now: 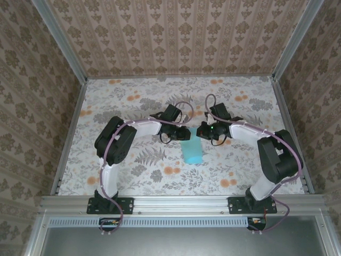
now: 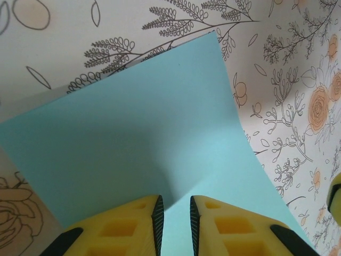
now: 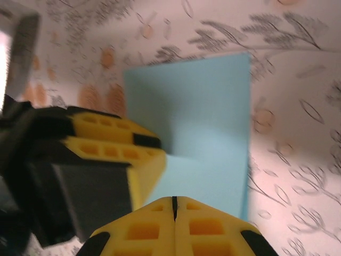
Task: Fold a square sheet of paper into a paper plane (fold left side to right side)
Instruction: First fold the square sheet of paper in half at the center of the table.
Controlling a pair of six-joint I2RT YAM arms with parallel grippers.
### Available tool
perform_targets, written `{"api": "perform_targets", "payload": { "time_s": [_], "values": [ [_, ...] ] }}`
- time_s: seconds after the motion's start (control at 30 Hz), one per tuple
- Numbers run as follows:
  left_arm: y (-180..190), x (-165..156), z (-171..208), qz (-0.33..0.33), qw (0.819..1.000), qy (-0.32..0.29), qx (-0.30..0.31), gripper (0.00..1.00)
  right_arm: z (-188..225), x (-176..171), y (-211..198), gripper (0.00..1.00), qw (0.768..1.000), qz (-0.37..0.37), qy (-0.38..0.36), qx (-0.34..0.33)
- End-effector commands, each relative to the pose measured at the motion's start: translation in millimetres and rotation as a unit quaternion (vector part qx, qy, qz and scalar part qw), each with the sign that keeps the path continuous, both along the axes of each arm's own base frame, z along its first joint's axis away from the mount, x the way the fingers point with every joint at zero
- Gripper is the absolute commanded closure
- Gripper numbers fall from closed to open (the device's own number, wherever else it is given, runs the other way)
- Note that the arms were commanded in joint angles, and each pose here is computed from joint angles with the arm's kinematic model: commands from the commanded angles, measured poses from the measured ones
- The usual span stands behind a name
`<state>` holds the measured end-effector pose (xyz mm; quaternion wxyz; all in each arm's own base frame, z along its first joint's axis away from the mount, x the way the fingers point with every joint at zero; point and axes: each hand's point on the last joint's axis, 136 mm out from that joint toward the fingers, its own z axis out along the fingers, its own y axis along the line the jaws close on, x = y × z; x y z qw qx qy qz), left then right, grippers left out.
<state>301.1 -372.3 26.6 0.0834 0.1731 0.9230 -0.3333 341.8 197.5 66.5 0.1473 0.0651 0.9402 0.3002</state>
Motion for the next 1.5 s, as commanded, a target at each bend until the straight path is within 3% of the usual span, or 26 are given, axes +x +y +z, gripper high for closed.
{"api": "perform_targets", "payload": {
  "time_s": [0.0, 0.2, 0.6, 0.87, 1.0, 1.47],
  "values": [
    [8.8, -14.7, -25.8, 0.001, 0.998, 0.038, 0.041, 0.76, -1.6, 13.1, 10.6, 0.94, 1.000, 0.001, 0.004, 0.019],
    [9.1, -15.5, -26.4, 0.002, 0.998, 0.039, 0.044, 0.76, -18.8, 26.0, 15.4, 0.94, 1.000, 0.000, 0.018, 0.016],
    [5.0, -14.4, -19.8, -0.004, 0.999, 0.031, 0.033, 0.76, -64.0, 17.0, 7.1, 0.94, 0.997, -0.004, 0.074, -0.022],
    [1.4, -8.1, 28.9, -0.018, 1.000, -0.022, -0.007, 0.70, -84.0, -1.6, -5.6, 0.94, 0.993, -0.010, 0.106, -0.054],
    [-3.4, -15.9, 43.1, -0.030, 0.999, -0.019, -0.038, 0.70, -86.3, -4.8, -7.4, 0.94, 0.993, -0.012, 0.108, -0.055],
    [-0.1, -41.9, 5.2, -0.035, 0.998, 0.044, -0.034, 0.75, -86.0, -5.1, -6.7, 0.95, 0.992, -0.010, 0.109, -0.061]
  ]
}}
